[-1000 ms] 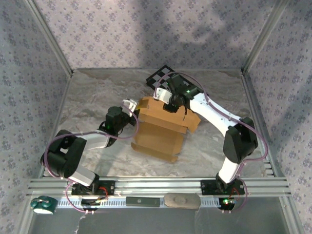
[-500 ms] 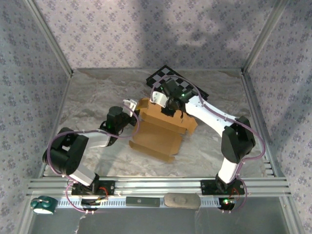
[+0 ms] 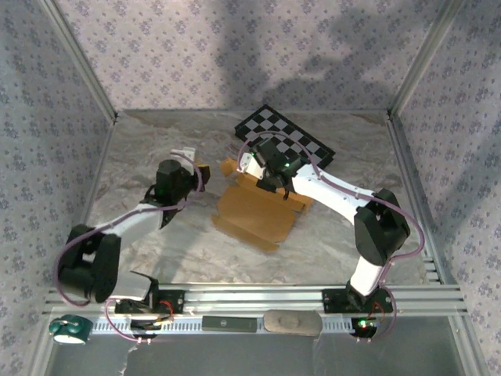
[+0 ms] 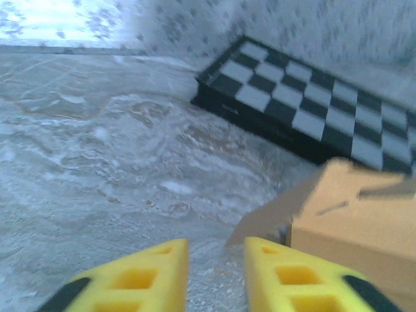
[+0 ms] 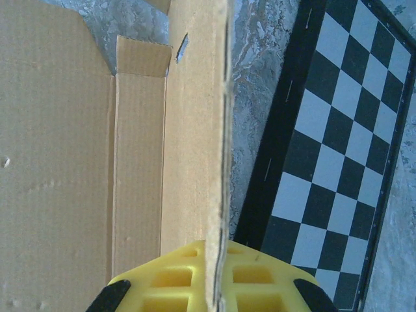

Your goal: Fold the paper box

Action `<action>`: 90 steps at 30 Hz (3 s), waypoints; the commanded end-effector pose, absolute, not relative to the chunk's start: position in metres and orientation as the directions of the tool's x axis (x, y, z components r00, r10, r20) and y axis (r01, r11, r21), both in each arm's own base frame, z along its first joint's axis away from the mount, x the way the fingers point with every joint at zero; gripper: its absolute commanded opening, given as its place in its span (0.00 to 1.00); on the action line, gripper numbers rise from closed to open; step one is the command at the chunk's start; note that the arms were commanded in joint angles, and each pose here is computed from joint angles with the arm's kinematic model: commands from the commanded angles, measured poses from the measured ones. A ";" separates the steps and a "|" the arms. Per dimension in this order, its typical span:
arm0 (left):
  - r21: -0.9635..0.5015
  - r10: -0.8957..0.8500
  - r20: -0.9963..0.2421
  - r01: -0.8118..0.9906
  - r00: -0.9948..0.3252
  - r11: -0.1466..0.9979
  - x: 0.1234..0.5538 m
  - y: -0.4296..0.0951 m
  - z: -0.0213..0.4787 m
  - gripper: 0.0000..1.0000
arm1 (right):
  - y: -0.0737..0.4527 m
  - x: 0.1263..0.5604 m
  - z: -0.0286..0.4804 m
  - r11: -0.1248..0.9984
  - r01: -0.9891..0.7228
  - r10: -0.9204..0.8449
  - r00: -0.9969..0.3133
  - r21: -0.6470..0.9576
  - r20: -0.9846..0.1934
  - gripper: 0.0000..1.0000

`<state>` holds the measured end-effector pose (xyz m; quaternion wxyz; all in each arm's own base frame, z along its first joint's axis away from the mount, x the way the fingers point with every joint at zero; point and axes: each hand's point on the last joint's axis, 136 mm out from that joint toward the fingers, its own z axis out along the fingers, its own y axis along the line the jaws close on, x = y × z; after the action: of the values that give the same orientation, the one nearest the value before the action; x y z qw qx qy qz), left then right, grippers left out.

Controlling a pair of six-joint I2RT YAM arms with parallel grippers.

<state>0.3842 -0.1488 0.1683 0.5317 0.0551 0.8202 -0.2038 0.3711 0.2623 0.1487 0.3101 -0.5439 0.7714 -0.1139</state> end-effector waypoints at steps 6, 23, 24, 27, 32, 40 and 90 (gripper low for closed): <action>-0.519 -0.386 -0.728 0.088 -0.567 0.850 0.399 -0.115 0.194 0.44 | 0.256 0.376 0.149 0.409 -0.768 -0.894 -0.229 -0.493 -0.385 0.06; -0.756 -0.452 -0.390 -0.002 -0.802 0.655 0.499 -0.183 0.120 0.36 | 0.253 0.381 0.137 0.379 -0.814 -0.899 -0.212 -0.440 -0.383 0.08; -0.758 -0.458 -0.371 -0.022 -0.807 0.652 0.497 -0.183 0.115 0.35 | 0.252 0.383 0.136 0.378 -0.809 -0.901 -0.210 -0.450 -0.379 0.08; -0.787 -0.483 -0.333 -0.043 -0.810 0.615 0.489 -0.188 0.108 0.35 | 0.251 0.386 0.136 0.373 -0.792 -0.905 -0.196 -0.484 -0.377 0.12; -0.825 -0.497 -0.280 -0.059 -0.822 0.563 0.480 -0.199 0.110 0.35 | 0.250 0.391 0.138 0.352 -0.756 -0.920 -0.172 -0.552 -0.352 0.19; -0.836 -0.473 -0.291 -0.020 -0.831 0.549 0.475 -0.218 0.123 0.34 | 0.251 0.394 0.152 0.374 -0.729 -0.910 -0.171 -0.574 -0.377 0.33; -0.867 -0.424 -0.122 -0.111 -0.898 0.486 0.452 -0.257 0.109 0.36 | 0.252 0.402 0.157 0.335 -0.668 -0.933 -0.136 -0.665 -0.334 0.03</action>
<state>0.4597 -0.2465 0.1102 0.1915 -0.1638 0.8473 -0.4674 0.3978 0.2563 0.1695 0.3782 -0.5413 0.7323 -0.1664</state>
